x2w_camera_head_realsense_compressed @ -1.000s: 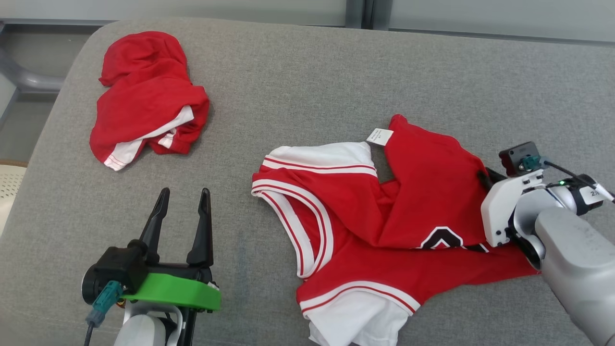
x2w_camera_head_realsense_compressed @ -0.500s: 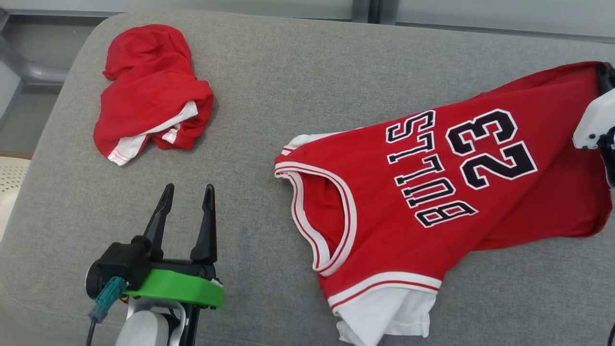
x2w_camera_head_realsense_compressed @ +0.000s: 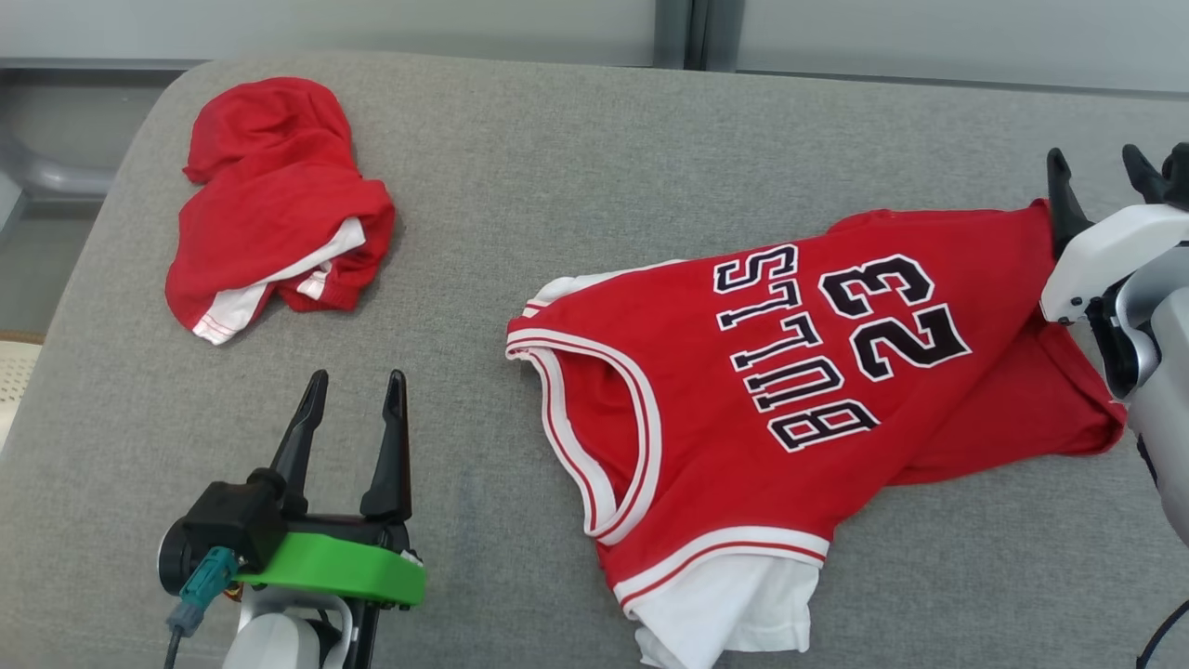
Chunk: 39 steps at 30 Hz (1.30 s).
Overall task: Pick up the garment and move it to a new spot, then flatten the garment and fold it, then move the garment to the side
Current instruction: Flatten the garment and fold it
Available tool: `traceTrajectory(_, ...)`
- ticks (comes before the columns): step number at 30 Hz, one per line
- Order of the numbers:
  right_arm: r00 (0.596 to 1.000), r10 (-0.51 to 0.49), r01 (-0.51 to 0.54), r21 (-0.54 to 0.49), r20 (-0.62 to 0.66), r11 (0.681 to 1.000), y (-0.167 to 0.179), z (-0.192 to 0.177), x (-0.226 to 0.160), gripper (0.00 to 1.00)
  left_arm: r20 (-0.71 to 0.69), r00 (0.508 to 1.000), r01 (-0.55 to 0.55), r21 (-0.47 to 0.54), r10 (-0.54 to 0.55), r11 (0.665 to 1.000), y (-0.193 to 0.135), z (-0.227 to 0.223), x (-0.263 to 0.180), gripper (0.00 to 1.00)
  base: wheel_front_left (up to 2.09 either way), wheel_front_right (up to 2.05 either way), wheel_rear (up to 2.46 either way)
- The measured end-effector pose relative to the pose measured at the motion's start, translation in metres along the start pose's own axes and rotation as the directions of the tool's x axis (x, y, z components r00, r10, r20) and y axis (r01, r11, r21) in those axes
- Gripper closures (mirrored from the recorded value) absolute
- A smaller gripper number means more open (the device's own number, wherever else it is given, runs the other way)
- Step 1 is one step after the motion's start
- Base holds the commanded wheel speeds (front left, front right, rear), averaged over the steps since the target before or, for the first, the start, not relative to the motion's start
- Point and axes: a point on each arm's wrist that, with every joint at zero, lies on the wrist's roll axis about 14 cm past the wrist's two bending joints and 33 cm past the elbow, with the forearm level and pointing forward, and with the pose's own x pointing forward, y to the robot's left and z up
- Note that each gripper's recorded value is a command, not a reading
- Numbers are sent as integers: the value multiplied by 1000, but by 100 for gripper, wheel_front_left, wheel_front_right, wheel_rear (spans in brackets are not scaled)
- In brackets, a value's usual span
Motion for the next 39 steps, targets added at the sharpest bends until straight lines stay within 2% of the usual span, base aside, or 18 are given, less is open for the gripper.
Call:
traceTrajectory(3, 998, 7, -8, 10, 63, 1000, -1, 11, -14, 0, 10, 1000, 11, 2, -11, 1000, -4, 3, 0, 0, 0, 0, 0)
traceTrajectory(6, 998, -2, 0, 22, 67, 1000, -7, -1, -37, 0, 12, 1000, 25, 8, -25, 1000, -8, 4, -2, 0, 0, 0, 0)
traceTrajectory(11, 999, -44, 42, 44, 32, 998, -22, -33, -81, 0, 13, 999, 51, 9, -51, 999, -17, 4, -3, 0, 0, 0, 0)
traceTrajectory(17, 994, -80, 84, 49, -74, 995, -30, -83, -125, 0, 15, 997, 78, 6, -78, 997, -26, 3, 1, 0, 0, 0, 0)
traceTrajectory(28, 973, -104, 118, 59, -206, 991, -31, -127, -136, 0, -3, 997, 82, 12, -82, 997, -26, -3, 7, 0, 0, 0, 0)
traceTrajectory(29, 972, -102, 117, 60, -214, 991, -30, -129, -135, 3, -4, 997, 79, 12, -79, 997, -25, -3, 6, 0, 0, 0, 0)
traceTrajectory(31, 971, -98, 114, 64, -220, 991, -27, -131, -132, 56, -5, 997, 72, 14, -72, 997, -23, -3, 6, 0, 0, 0, 0)
traceTrajectory(32, 970, -97, 115, 69, -222, 991, -25, -131, -130, 90, -5, 998, 69, 14, -69, 998, -22, -4, 6, 0, 0, 0, 0)
traceTrajectory(33, 968, -96, 115, 69, -233, 991, -25, -133, -128, 100, -7, 998, 68, 14, -68, 998, -21, -4, 6, 0, 0, 0, 0)
traceTrajectory(39, 967, -90, 110, 72, -240, 991, -22, -133, -120, 100, -14, 998, 62, 15, -62, 998, -19, -6, 6, 0, 0, 0, 0)
